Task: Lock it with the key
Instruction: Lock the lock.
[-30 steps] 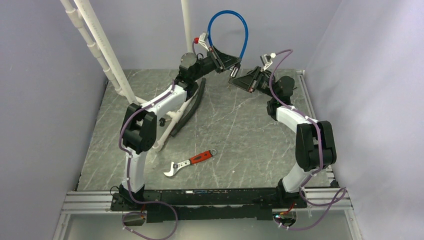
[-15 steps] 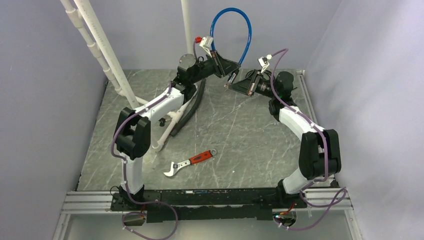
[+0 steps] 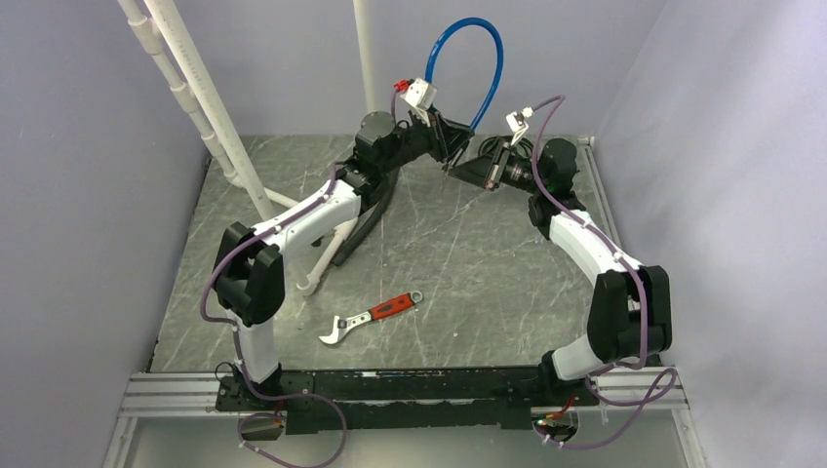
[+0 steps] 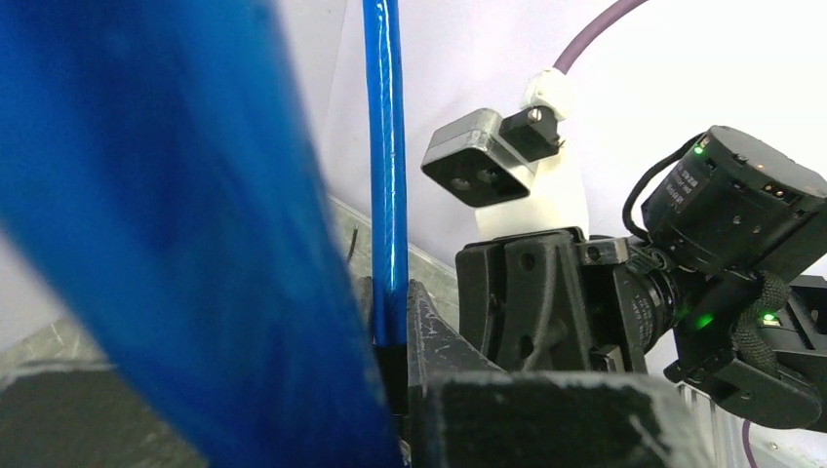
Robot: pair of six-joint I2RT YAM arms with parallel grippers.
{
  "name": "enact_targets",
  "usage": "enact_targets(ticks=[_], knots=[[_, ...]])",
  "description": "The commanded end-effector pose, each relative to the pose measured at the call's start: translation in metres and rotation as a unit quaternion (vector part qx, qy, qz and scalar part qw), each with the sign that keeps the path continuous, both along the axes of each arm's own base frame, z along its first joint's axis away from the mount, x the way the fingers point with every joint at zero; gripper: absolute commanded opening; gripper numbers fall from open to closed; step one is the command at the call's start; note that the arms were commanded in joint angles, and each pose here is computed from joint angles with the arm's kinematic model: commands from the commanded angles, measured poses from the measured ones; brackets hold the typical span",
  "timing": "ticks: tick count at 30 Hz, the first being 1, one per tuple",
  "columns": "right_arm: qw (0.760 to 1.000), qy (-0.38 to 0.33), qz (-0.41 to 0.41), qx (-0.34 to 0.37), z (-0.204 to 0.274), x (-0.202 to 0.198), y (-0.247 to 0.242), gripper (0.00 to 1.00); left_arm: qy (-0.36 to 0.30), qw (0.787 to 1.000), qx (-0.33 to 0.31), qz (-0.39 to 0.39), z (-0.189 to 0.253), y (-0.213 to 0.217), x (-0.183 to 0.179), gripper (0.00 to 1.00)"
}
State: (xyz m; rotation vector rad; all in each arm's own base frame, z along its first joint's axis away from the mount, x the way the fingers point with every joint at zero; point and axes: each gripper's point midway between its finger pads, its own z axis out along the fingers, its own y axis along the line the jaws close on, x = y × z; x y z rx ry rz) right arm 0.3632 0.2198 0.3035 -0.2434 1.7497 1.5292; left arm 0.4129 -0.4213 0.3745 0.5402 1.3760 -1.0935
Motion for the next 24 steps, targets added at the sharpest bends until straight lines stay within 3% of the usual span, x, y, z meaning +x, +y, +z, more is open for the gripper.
enact_targets(ticks=[1,4,7,15,21,24], knots=[[0.995,-0.09,-0.031,0.006,0.036,-0.001,-0.006,0.16,-0.015,0.999,-0.021,-0.028,0.019,0.004,-0.018,0.0],[0.994,-0.095,-0.044,0.018,0.032,-0.003,-0.009,0.43,0.013,0.996,-0.066,-0.061,0.035,0.007,-0.022,0.0],[0.992,-0.106,-0.058,0.023,0.028,0.0,-0.011,0.52,0.035,0.99,-0.102,-0.089,0.049,0.008,-0.024,0.0],[0.989,-0.125,-0.04,0.065,0.035,0.01,-0.002,0.55,0.056,0.984,-0.132,-0.11,0.062,0.01,-0.025,0.0],[0.989,-0.128,0.023,0.073,0.037,0.002,0.009,0.49,0.102,0.976,-0.149,-0.12,0.057,0.018,-0.016,0.0],[0.991,-0.113,0.033,0.07,0.027,0.002,0.011,0.49,0.095,0.978,-0.145,-0.118,0.058,0.021,-0.015,0.0]])
